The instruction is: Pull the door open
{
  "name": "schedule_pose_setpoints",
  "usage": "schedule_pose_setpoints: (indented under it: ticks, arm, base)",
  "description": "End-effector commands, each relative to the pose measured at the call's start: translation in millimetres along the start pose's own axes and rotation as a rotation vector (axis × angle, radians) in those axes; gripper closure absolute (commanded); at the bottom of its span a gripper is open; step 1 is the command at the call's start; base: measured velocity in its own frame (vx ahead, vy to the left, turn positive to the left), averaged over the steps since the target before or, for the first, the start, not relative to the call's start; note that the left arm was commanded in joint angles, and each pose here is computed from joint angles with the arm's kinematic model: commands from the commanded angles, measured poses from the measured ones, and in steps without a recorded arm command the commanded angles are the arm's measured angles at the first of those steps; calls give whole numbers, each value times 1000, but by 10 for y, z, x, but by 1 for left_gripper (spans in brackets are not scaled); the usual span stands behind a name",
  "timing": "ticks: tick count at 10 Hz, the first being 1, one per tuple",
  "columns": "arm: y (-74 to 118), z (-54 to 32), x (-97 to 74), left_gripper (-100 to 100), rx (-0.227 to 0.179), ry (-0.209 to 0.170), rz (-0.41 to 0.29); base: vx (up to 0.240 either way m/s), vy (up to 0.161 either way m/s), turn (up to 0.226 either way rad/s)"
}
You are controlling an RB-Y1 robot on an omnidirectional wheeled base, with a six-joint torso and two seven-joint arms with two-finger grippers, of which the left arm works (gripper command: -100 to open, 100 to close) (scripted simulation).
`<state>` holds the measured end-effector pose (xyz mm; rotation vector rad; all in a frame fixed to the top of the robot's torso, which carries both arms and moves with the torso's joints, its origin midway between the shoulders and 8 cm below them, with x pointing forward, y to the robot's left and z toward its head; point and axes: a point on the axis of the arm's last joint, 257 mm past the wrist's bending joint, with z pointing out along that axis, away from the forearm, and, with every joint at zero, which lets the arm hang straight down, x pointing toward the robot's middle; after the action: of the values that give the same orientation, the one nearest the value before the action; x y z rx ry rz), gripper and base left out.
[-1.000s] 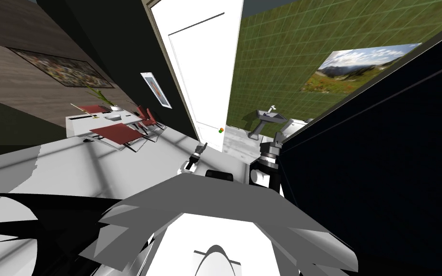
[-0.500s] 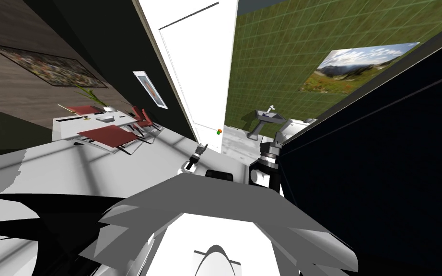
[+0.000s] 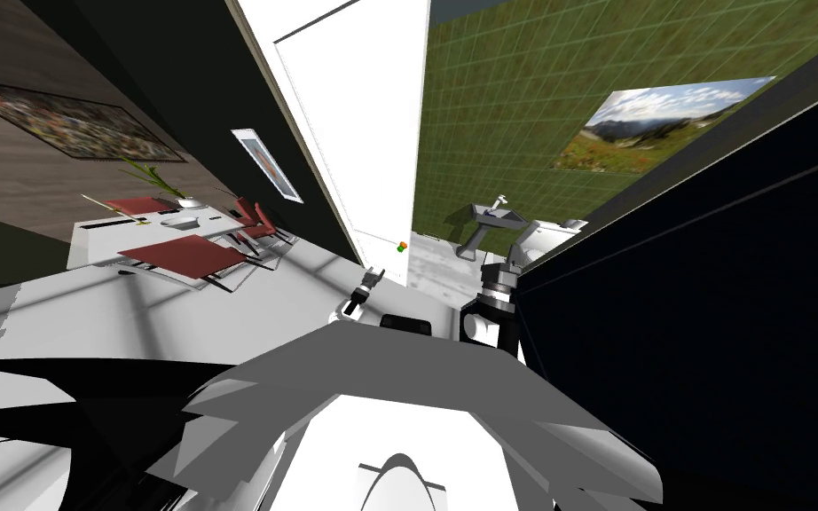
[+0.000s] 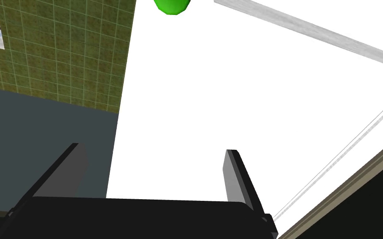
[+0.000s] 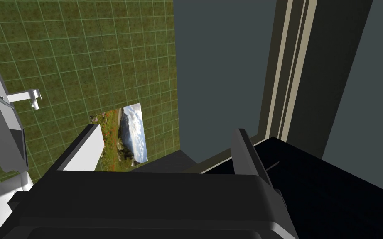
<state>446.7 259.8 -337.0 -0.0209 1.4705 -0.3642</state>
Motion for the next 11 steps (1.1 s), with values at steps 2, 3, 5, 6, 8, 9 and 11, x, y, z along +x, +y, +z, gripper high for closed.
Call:
schedule_pose_setpoints:
  ticks: [2, 3, 5, 6, 8, 9, 11]
  arm:
    - [31, -21, 103, -100, 3, 21, 44]
    - [39, -29, 137, -100, 4, 28, 59]
    - [56, -46, 203, -100, 7, 43, 89]
    - [70, -62, 263, -100, 10, 56, 115]
    - [89, -86, 339, -100, 15, 73, 150]
    - [100, -101, 386, -100, 18, 84, 172]
    - [107, -113, 420, -100, 21, 92, 188]
  base:
    - [94, -32, -26]
    - [83, -29, -22]
    - [104, -28, -27]
    - [128, -31, -38]
    - [139, -28, -30]
    - [148, -39, -41]
    - [113, -19, -12]
